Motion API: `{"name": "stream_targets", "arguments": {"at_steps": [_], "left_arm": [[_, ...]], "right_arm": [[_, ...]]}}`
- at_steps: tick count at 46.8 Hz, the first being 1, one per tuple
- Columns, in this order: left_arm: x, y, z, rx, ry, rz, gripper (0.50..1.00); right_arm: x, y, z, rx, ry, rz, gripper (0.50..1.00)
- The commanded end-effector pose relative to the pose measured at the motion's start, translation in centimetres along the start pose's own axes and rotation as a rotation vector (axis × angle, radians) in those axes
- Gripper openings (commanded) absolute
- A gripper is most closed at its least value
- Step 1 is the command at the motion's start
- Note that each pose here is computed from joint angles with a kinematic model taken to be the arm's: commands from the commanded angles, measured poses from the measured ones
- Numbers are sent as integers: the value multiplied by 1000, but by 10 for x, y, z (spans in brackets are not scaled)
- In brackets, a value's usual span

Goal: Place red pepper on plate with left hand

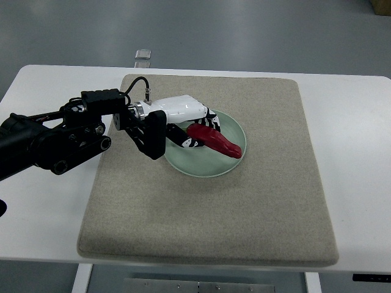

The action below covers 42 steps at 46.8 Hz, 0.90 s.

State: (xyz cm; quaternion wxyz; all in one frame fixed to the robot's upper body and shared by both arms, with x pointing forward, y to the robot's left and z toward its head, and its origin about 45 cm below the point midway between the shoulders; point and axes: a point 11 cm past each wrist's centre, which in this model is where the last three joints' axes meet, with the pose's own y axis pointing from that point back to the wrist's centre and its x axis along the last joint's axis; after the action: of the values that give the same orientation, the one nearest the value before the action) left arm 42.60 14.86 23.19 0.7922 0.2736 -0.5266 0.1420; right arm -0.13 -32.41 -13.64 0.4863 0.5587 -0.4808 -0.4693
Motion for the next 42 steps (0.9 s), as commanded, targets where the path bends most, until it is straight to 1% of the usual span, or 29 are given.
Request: {"name": "stream_targets", "arguments": {"at_steps": [1,3,5,9,10,14,20,24,29,33,36,42], "left_arm": [[1,0,-1,4,2,5,500],[1,0,-1,4,8,10,510],[1,0,-1,4,10,13,559],[3,0,-1,2,12,22,724],[3,0,-1,3,14,25,756],[-1,0,-1,3,21,23,846],[-2,-2,1,-2,28,27,934],[-3,-2,2,-4,32,25,958],[-3,-2,2,-3,38,36,958],[2,-2,1,-1,73,74,958],[9,-1,0,3,136,136,960],[29,3,-10,36,319,326,973]], "right_arm": [[0,0,0,1,-1,0,932],[0,0,0,1,-1,0,932],[0,0,0,-1,-1,0,932],[0,0,0,0,1,0,932],[0,0,0,0,1,1,932],[0,0,0,1,-1,0,932],[0,0,0,-1,1,0,932],[0,0,0,1,-1,0,932],[0,0,0,1,-1,0,932],[0,0,0,0,1,0,932],[0,0,0,1,0,1,932],[0,0,0,1,-1,0,932]]}}
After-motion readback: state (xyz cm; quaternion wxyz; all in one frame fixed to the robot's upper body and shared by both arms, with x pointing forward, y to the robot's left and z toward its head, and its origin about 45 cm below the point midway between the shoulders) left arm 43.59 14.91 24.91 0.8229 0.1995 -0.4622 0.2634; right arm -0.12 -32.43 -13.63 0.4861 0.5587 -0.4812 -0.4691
